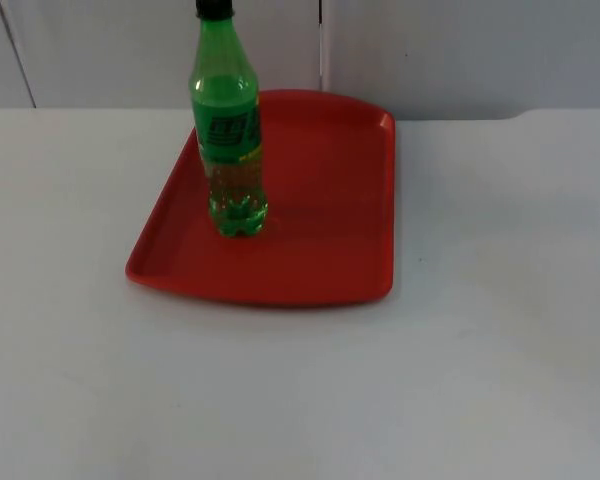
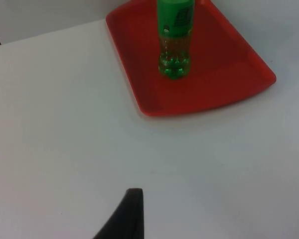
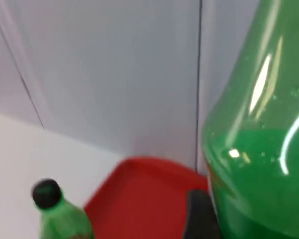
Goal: Place the bottle upright on the tray.
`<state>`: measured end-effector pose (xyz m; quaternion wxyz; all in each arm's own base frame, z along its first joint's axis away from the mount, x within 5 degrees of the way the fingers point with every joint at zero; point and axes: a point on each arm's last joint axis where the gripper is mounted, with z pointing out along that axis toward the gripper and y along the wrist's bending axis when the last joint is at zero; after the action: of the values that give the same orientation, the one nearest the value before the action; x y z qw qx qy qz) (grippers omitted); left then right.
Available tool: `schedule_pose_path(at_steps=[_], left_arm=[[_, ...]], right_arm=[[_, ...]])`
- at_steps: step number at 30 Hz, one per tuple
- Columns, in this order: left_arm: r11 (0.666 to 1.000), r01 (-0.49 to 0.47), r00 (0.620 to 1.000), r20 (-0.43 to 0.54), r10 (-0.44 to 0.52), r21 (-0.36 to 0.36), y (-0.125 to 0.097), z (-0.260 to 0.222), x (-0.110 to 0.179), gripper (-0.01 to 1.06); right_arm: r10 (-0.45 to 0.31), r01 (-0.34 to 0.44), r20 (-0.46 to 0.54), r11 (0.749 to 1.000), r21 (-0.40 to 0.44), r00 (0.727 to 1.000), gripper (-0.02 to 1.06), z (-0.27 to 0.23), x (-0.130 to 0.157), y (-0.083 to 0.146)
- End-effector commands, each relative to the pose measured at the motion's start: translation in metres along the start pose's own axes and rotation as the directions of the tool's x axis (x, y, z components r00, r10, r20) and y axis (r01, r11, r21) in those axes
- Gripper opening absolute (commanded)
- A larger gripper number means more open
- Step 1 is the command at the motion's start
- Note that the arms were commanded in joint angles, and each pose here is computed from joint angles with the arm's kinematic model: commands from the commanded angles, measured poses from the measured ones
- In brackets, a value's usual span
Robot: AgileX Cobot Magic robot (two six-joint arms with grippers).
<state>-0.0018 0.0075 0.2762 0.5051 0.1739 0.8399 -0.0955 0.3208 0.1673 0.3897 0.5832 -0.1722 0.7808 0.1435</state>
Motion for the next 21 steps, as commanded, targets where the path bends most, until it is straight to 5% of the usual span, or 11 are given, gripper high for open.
schedule_pose_path(at_steps=[1,5,11,15,21], left_arm=[[1.0,-0.006,1.0,0.001,0.006,-0.001,0.0,0.001,0.001,1.05],[1.0,-0.006,1.0,0.001,0.006,-0.001,0.0,0.001,0.001,1.05],[1.0,-0.006,1.0,0.001,0.006,-0.001,0.0,0.001,0.001,1.05],[1.0,-0.006,1.0,0.001,0.006,-0.001,0.0,0.001,0.001,1.05],[1.0,-0.006,1.0,0.001,0.006,-0.001,0.0,0.001,0.001,1.05]], right_arm=[[-0.02,0.025,0.165,0.999,-0.031,0.986,0.0,-0.02,0.005,0.002],[-0.048,0.067,0.278,0.996,-0.061,0.959,0.0,-0.037,0.047,0.004],[-0.109,0.125,0.221,0.99,-0.059,0.969,0.0,-0.031,0.091,0.004],[-0.11,0.122,0.183,0.991,-0.06,0.977,0.0,-0.026,0.097,0.003],[-0.103,0.132,0.34,0.989,-0.063,0.935,0.0,-0.029,0.084,0.006]])
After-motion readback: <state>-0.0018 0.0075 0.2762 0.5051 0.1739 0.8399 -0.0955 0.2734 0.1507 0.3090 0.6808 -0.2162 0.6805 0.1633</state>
